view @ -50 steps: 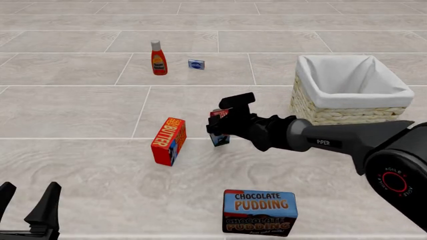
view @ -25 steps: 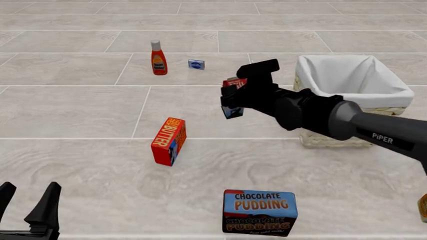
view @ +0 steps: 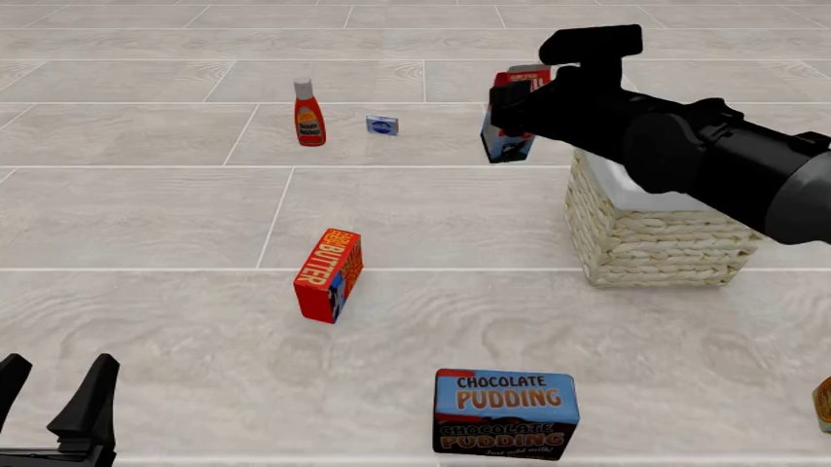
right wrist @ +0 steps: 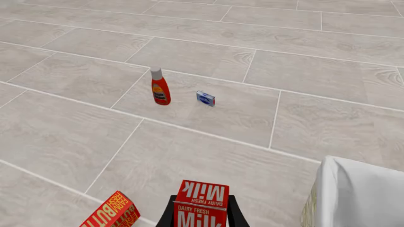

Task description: Pick the milk and place it in the basket.

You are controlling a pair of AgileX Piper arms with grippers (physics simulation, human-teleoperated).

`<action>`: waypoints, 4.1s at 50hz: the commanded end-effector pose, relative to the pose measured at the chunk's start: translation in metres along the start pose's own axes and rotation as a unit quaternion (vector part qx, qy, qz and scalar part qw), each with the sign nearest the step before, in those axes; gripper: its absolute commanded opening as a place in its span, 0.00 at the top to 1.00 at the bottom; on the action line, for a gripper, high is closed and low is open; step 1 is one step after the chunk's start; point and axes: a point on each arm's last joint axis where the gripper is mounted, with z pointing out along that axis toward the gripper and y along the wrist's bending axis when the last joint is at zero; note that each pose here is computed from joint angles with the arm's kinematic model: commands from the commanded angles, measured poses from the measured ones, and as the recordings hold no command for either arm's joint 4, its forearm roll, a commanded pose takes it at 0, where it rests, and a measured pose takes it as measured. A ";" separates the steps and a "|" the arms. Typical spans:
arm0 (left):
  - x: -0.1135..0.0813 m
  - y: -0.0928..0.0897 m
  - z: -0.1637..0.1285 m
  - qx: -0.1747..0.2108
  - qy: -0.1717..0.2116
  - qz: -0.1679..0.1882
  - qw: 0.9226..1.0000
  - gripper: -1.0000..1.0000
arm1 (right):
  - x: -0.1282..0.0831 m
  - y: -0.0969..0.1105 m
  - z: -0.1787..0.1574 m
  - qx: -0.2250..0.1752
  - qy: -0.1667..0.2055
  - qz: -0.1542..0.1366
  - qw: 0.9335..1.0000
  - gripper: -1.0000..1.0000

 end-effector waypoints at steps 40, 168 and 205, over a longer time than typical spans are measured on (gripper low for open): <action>0.000 0.000 0.000 0.001 0.000 0.000 1.000 0.00 | -0.044 -0.105 -0.071 0.158 -0.059 0.030 0.985 1.00; 0.000 0.000 0.000 0.000 0.000 0.000 1.000 0.00 | 0.076 -0.229 0.026 0.252 0.095 0.057 0.961 1.00; 0.000 0.000 0.000 0.000 0.000 0.000 1.000 0.00 | 0.044 -0.206 -0.007 0.248 0.057 0.048 0.966 0.00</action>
